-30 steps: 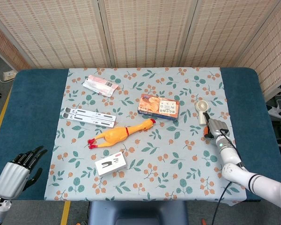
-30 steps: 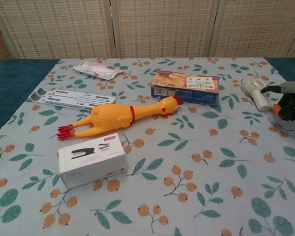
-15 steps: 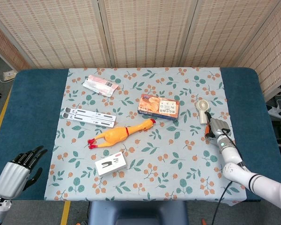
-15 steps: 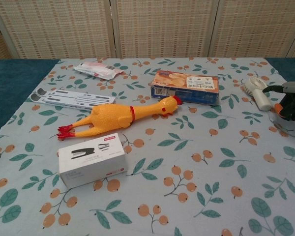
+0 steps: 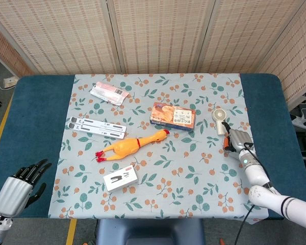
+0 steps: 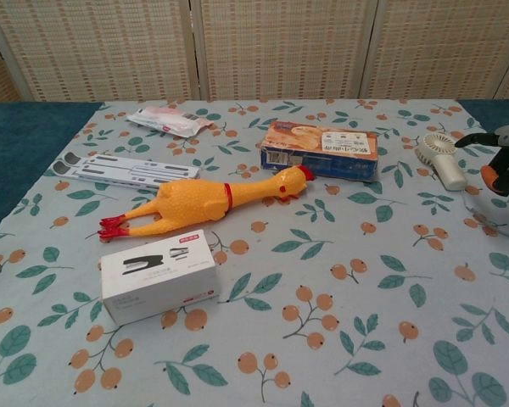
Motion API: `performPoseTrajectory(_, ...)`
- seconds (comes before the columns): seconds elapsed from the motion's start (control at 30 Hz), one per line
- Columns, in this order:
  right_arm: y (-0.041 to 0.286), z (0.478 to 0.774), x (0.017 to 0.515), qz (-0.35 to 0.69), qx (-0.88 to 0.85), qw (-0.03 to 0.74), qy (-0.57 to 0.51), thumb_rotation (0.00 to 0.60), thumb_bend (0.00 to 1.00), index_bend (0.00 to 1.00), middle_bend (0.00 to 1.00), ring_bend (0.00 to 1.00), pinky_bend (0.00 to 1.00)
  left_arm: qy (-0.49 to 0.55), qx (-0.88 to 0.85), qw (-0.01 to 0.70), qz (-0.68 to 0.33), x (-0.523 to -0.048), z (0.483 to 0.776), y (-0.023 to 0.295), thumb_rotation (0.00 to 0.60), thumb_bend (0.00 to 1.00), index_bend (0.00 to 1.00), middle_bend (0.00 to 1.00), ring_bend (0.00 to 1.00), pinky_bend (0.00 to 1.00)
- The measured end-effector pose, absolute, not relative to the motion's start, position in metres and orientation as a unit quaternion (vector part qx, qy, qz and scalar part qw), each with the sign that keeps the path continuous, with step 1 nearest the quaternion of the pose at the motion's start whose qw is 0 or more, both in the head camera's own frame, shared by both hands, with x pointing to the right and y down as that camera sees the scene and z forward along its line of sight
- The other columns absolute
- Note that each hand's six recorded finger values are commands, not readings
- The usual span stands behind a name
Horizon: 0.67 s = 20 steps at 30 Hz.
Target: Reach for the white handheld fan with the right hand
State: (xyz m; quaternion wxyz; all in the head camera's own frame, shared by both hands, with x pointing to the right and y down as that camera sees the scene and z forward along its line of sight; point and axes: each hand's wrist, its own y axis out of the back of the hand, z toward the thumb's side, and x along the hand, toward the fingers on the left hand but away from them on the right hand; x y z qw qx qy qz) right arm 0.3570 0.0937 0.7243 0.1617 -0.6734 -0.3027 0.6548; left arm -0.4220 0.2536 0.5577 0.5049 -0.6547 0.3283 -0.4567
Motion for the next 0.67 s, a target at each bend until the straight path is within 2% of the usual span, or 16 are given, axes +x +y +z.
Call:
performPoseTrajectory(0.23, 0.110, 0.687, 0.375, 0.638, -0.655, 0.238, -0.328, 0.600, 0.68, 0.00, 0.71, 0.54, 0.46, 0.329, -0.654, 0.506, -0.456, -0.422, 0.558, 0.253, 0.600, 0.44, 0.17, 0.14, 0.29, 0.44)
performPoseTrajectory(0.33, 0.122, 0.667, 0.387, 0.624, -0.638, 0.280, -0.353, 0.600, 0.64, 0.02, 0.69, 0.49, 0.44, 0.331, -0.654, 0.506, -0.456, -0.422, 0.558, 0.252, 0.600, 0.44, 0.17, 0.14, 0.29, 0.44)
performPoseTrajectory(0.43, 0.141, 0.644, 0.400, 0.606, -0.618, 0.330, -0.376, 0.600, 0.54, 0.09, 0.56, 0.37, 0.35, 0.332, -0.652, 0.508, -0.455, -0.422, 0.558, 0.252, 0.600, 0.44, 0.17, 0.14, 0.29, 0.44)
performPoseTrajectory(0.53, 0.169, 0.621, 0.411, 0.588, -0.603, 0.378, -0.384, 0.600, 0.45, 0.12, 0.43, 0.24, 0.24, 0.333, -0.650, 0.510, -0.454, -0.421, 0.558, 0.251, 0.600, 0.44, 0.17, 0.14, 0.29, 0.44)
performPoseTrajectory(0.67, 0.201, 0.602, 0.416, 0.573, -0.602, 0.411, -0.375, 0.600, 0.39, 0.12, 0.34, 0.16, 0.22, 0.331, -0.648, 0.512, -0.457, -0.420, 0.561, 0.250, 0.600, 0.44, 0.17, 0.14, 0.29, 0.45)
